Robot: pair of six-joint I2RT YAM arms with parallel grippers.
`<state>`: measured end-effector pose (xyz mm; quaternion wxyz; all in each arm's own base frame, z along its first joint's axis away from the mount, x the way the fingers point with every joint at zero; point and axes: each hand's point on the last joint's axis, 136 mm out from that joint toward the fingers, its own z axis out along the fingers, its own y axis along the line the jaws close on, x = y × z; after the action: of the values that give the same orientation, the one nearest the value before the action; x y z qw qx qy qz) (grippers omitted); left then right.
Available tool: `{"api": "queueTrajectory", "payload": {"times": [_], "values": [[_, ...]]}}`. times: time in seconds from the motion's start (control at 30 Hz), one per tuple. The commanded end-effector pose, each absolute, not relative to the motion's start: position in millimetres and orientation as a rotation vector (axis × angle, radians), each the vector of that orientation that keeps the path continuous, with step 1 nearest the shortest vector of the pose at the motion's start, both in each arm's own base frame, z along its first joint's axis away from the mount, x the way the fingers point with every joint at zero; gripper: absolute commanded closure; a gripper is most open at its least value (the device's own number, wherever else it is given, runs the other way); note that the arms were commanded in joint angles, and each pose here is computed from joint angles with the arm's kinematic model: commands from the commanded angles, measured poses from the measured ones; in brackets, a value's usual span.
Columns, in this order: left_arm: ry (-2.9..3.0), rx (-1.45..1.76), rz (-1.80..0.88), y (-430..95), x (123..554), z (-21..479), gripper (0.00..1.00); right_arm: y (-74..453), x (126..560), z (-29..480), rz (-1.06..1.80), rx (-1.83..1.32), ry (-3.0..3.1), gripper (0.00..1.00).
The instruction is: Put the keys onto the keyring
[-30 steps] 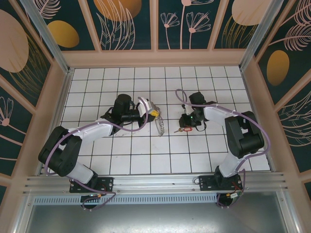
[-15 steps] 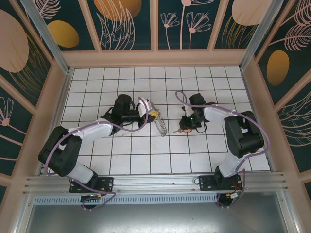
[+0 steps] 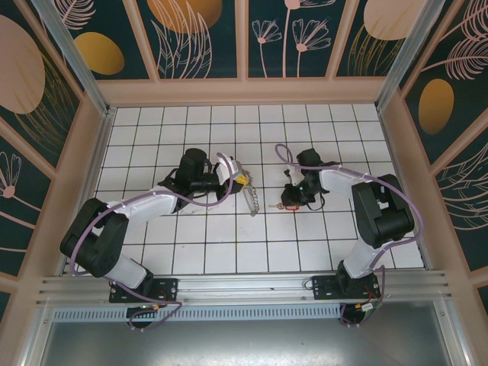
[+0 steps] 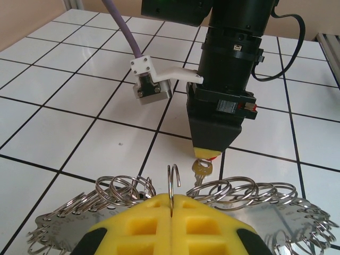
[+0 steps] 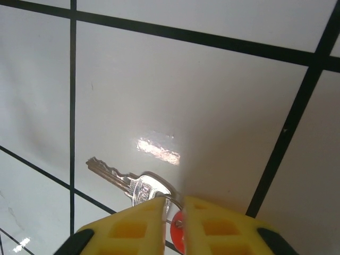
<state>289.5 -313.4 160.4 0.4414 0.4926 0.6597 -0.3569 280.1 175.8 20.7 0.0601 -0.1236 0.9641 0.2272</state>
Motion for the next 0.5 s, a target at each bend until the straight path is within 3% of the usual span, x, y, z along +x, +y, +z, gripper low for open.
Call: {"api": "queueTrajectory", "payload": {"times": [0.0, 0.2, 0.47], "values": [[1.549, 1.239, -0.883, -318.9, 289.5, 184.3, 1.0, 178.1, 269.7, 24.0, 0.694, -0.422, 2.93, 0.78], [1.554, 1.241, -0.892, -319.1, 289.2, 183.3, 1.0, 174.0, 282.1, 24.5, 0.6, -0.443, 2.91, 0.73], [1.558, 1.24, -0.884, -318.2, 288.8, 182.1, 1.0, 174.6, 268.2, 10.7, 0.474, -0.518, 2.977, 0.72]]}}
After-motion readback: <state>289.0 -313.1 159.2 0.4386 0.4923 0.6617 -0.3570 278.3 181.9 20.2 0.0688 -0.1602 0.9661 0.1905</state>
